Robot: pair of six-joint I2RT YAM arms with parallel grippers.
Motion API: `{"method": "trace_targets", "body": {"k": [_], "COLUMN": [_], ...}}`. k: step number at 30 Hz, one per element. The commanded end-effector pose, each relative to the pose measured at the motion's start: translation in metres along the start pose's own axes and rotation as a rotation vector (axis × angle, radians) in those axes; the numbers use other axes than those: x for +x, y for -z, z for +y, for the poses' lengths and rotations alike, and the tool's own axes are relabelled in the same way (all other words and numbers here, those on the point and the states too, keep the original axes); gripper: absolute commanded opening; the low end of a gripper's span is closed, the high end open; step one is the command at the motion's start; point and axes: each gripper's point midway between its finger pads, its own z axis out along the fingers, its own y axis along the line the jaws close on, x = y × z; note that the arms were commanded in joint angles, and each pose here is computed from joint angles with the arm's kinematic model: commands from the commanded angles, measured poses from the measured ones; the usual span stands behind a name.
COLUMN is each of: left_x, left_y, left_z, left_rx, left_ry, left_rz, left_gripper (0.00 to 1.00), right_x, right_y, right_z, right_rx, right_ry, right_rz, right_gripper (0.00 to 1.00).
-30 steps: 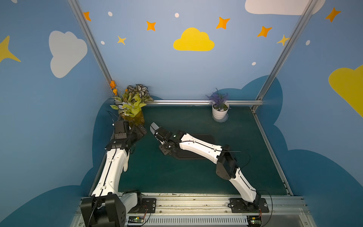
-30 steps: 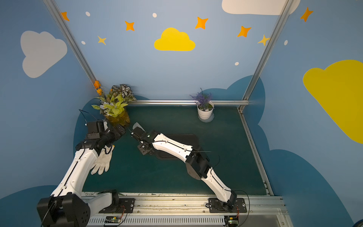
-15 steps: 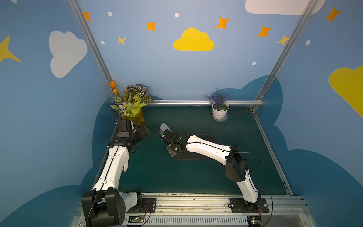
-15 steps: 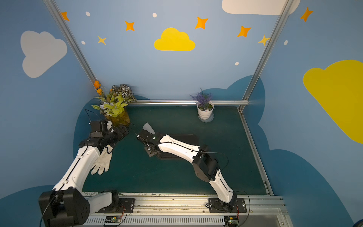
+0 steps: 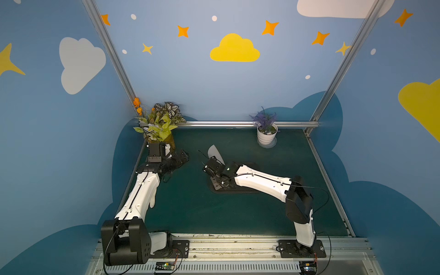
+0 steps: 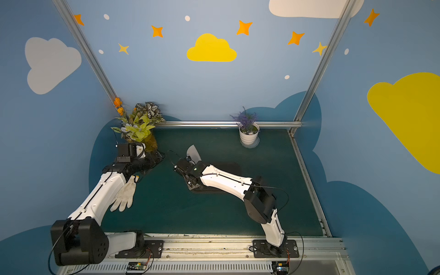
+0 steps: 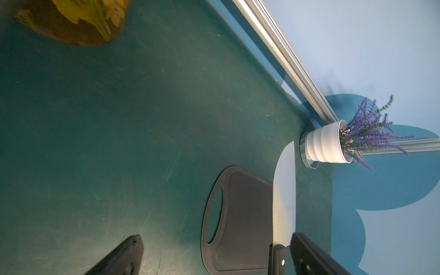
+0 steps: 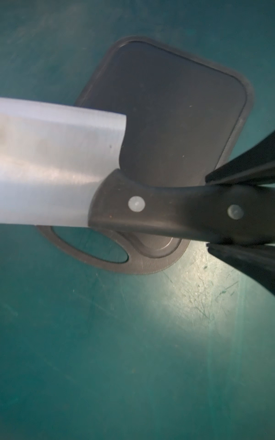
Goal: Align the knife with the edge of the cutting board
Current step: Place the knife at the edge of the cutting board.
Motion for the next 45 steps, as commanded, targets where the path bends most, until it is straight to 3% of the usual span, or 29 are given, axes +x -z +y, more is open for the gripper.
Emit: {"method": "trace_targets", "body": {"k": [1, 7, 23, 45], "left_x": [0.002, 0.021, 0.062, 0.073], "left_y": [-0.004, -0.012, -0.004, 0.001], "left_z": [-0.021, -0.04, -0.086, -0.1], "left_rx": [0.068, 0.091, 0.104, 0.124], "left_ry": [-0.055, -0.133, -0.395, -0.488], "left_rz": [0.043, 0.106, 0.086, 0.046], "left_gripper": [1.0, 1.0, 1.0, 1.0], "right_x": [-0.01, 0.005, 0.041, 0.091], "right_y": [0.025, 0.031, 0.031, 0.02], "right_z": [-0.024, -0.046, -0.084, -0.113], "right_rx": [0.047, 0.089, 0.148, 0.169], "right_ry": [-0.115, -0.169, -0.269, -0.352], "right_rz": [-0.08, -0.084, -0.096, -0.069], "right_gripper": [0.0, 0.0, 0.0, 0.0]}}
